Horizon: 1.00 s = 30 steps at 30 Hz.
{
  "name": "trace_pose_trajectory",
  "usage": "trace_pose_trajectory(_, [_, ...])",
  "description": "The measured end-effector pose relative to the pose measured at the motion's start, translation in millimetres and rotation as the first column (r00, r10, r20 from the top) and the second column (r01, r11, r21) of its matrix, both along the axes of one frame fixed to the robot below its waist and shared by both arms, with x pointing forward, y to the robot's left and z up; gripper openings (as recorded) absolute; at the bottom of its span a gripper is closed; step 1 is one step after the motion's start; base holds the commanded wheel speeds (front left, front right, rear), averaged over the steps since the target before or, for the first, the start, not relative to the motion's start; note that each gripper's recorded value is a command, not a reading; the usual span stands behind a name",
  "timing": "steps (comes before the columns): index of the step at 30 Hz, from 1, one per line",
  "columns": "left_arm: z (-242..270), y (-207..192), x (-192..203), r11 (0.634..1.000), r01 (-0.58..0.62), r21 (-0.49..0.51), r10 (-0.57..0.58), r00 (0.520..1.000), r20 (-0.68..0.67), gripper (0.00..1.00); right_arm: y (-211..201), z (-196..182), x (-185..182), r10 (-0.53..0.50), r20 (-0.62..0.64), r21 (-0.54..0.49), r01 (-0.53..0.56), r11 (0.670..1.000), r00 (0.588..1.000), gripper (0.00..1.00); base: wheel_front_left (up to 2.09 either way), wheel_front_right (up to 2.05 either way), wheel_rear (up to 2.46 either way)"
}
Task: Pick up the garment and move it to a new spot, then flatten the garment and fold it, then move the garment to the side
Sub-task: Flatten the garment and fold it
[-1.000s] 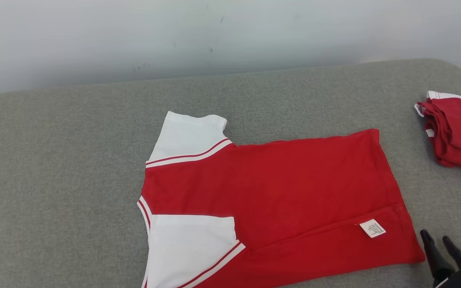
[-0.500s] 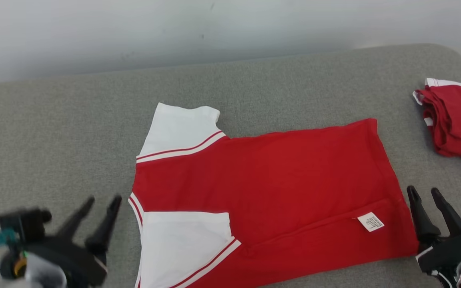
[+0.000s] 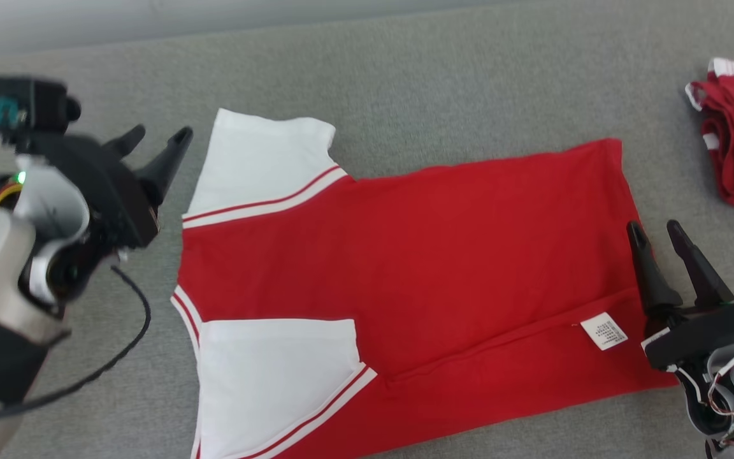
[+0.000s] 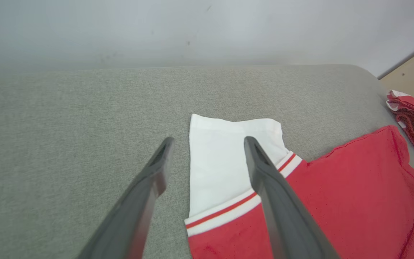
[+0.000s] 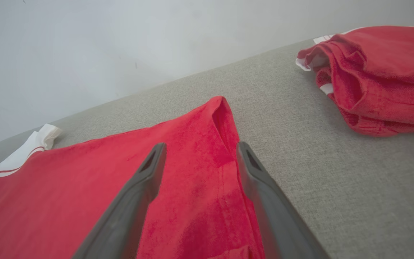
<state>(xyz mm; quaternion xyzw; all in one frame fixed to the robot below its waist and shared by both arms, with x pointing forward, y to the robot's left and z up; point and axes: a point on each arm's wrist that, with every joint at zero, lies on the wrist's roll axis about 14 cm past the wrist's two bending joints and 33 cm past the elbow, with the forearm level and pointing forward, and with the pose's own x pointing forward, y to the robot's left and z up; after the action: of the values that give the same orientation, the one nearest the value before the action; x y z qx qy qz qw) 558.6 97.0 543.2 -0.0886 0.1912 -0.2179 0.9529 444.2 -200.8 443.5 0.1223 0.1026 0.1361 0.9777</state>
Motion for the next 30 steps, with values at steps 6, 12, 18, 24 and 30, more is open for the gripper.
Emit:
trace_pose_trajectory(6, [-24.8, -14.1, 31.9, 0.996, 0.051, 0.070, -0.043, 0.993, -0.107, 1.00, -1.9, -15.7, 7.3, -0.007, -0.034, -0.003, 0.006, 1.000, 0.999, 1.00, 0.00, 0.00, 0.00])
trace_pose_trajectory(12, [-54.1, -23.5, 53.6, 0.988, 0.078, 0.132, -0.052, 0.980, -0.191, 1.00, -6.4, -28.5, 11.4, -0.021, -0.063, -0.007, 0.021, 1.000, 0.998, 1.00, 0.00, 0.00, 0.00])
trace_pose_trajectory(18, [-74.2, -31.7, 67.2, 0.974, 0.117, 0.191, -0.073, 0.972, -0.224, 1.00, -11.9, -34.7, 10.6, -0.041, -0.079, -0.010, 0.040, 0.999, 0.996, 1.00, 0.00, 0.00, 0.00])
trace_pose_trajectory(24, [-90.8, -35.9, 73.0, 0.957, 0.152, 0.247, -0.088, 0.963, -0.254, 1.00, -22.1, -36.3, 7.2, -0.068, -0.087, -0.020, 0.067, 0.998, 0.994, 1.00, 0.00, 0.00, 0.00])
trace_pose_trajectory(30, [-99.5, -37.3, 72.2, 0.942, 0.187, 0.280, -0.099, 0.949, -0.298, 1.00, -26.7, -35.0, 5.2, -0.082, -0.086, -0.021, 0.081, 0.997, 0.993, 1.00, 0.00, 0.00, 0.00])
